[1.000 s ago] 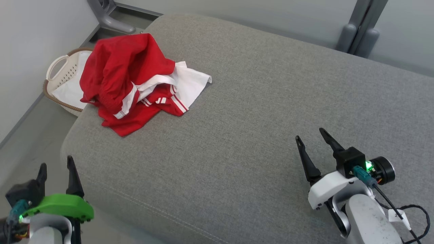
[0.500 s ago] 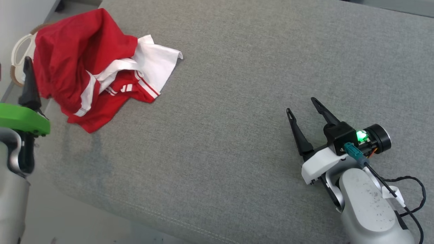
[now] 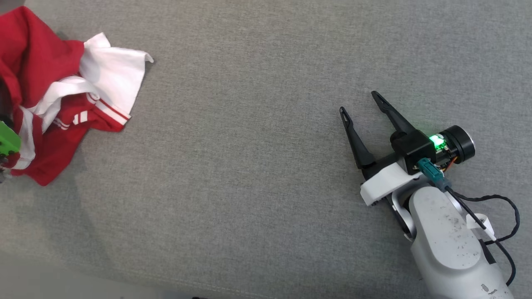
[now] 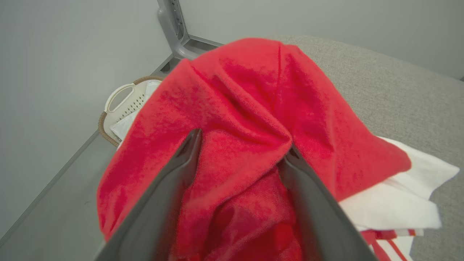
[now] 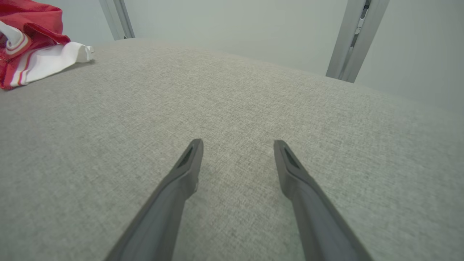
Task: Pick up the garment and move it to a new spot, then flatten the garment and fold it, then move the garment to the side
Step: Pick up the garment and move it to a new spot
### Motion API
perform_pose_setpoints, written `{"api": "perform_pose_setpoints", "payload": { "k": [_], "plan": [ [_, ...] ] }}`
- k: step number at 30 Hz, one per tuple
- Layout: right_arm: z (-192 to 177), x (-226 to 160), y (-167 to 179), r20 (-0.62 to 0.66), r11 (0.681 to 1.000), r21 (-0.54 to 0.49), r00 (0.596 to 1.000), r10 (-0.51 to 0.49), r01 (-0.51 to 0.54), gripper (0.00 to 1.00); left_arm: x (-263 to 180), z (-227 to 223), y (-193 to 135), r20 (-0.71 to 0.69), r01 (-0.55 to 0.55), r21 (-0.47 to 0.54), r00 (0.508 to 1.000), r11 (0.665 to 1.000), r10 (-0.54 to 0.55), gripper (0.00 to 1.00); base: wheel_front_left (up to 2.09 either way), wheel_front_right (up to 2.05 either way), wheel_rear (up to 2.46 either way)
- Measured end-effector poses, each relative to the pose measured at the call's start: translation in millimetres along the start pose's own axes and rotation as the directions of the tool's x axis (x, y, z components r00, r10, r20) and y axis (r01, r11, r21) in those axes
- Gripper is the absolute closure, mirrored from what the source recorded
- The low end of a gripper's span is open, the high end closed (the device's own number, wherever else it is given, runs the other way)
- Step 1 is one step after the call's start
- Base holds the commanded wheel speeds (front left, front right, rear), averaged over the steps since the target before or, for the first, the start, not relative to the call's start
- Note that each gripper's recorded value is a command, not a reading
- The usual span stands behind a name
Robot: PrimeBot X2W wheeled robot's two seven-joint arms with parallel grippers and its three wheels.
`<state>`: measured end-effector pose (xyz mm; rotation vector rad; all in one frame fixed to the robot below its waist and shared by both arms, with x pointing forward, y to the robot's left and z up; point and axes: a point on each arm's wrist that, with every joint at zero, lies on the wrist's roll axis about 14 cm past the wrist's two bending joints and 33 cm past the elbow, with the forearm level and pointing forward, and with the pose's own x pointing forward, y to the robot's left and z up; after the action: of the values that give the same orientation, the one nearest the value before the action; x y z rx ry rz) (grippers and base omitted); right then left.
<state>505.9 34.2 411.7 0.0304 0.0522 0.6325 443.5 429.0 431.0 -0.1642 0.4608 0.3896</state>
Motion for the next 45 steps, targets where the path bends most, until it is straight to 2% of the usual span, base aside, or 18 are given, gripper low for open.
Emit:
{"api": "perform_pose_setpoints", "payload": {
  "k": [1, 2, 3, 4, 10, 15, 21, 25, 29, 33, 38, 43, 45],
  "plan": [
    [-0.8, -1.2, -3.2, -0.001, 1.000, -0.001, 1.000, -0.008, 0.008, 0.00, 3.1, -9.4, -3.2, -0.040, 0.005, 0.002, 0.999, 1.000, -0.005, 0.00, 0.00, 0.00, 0.00],
    [-1.5, -2.9, -7.7, -0.001, 1.000, 0.000, 1.000, -0.020, 0.020, 0.00, 6.7, -16.5, -6.7, -0.066, 0.010, -0.008, 0.998, 1.000, -0.011, 0.36, 0.00, 0.00, 0.00],
    [-2.5, -4.9, -12.2, -0.003, 0.999, 0.001, 0.999, -0.032, 0.032, 0.00, 10.0, -20.1, -10.4, -0.075, 0.018, -0.008, 0.997, 1.000, -0.018, 0.85, 0.00, 0.00, 0.00],
    [-3.4, -6.6, -15.9, -0.006, 0.999, 0.000, 0.999, -0.043, 0.043, 0.00, 12.6, -20.3, -12.8, -0.069, 0.022, -0.014, 0.997, 1.000, -0.023, 1.00, 0.00, 0.00, 0.00],
    [-2.7, -20.9, -32.4, -0.016, 0.995, 0.004, 0.995, -0.097, 0.097, 0.00, 16.3, -20.5, -22.2, -0.054, 0.047, -0.005, 0.997, 0.999, -0.047, 1.00, 0.00, 0.00, 0.00],
    [4.9, -36.2, -35.0, -0.018, 0.992, 0.014, 0.992, -0.125, 0.125, 0.00, 10.1, 38.2, -46.9, 0.144, 0.134, 0.027, 0.980, 0.991, -0.136, 1.00, 0.00, 0.00, 0.00],
    [21.4, -58.9, -38.3, -0.003, 0.986, 0.024, 0.986, -0.166, 0.166, 0.00, -15.6, 111.0, -95.0, 0.345, 0.270, 0.111, 0.892, 0.956, -0.292, 1.00, 0.00, 0.00, 0.00],
    [34.2, -74.9, -41.7, 0.015, 0.980, 0.026, 0.980, -0.196, 0.196, 0.00, -42.7, 152.7, -145.7, 0.443, 0.393, 0.167, 0.789, 0.904, -0.425, 1.00, 0.00, 0.00, 0.00],
    [43.6, -93.4, -48.8, 0.028, 0.972, 0.026, 0.971, -0.236, 0.235, 0.00, -76.1, 184.5, -208.5, 0.532, 0.541, 0.190, 0.645, 0.819, -0.549, 1.00, 0.00, 0.00, 0.00],
    [50.9, -115.0, -60.7, 0.039, 0.957, 0.025, 0.956, -0.290, 0.289, 0.00, -106.8, 173.4, -278.4, 0.536, 0.695, 0.195, 0.515, 0.692, -0.669, 1.00, 0.00, 0.00, 0.00],
    [58.0, -141.9, -74.8, 0.050, 0.934, 0.025, 0.933, -0.357, 0.356, 0.00, -135.7, 134.2, -349.8, 0.496, 0.833, 0.131, 0.414, 0.538, -0.763, 1.00, 0.00, 0.00, 0.00],
    [57.5, -174.3, -88.3, 0.040, 0.903, 0.018, 0.902, -0.430, 0.430, 0.00, -171.4, 73.4, -420.4, 0.384, 0.923, 0.092, 0.313, 0.373, -0.869, 1.00, 0.00, 0.00, 0.00],
    [57.4, -185.4, -92.6, 0.037, 0.890, 0.019, 0.889, -0.456, 0.455, 0.00, -182.6, 54.3, -439.0, 0.351, 0.943, 0.066, 0.285, 0.328, -0.892, 1.00, 0.00, 0.00, 0.00]
  ]
}}
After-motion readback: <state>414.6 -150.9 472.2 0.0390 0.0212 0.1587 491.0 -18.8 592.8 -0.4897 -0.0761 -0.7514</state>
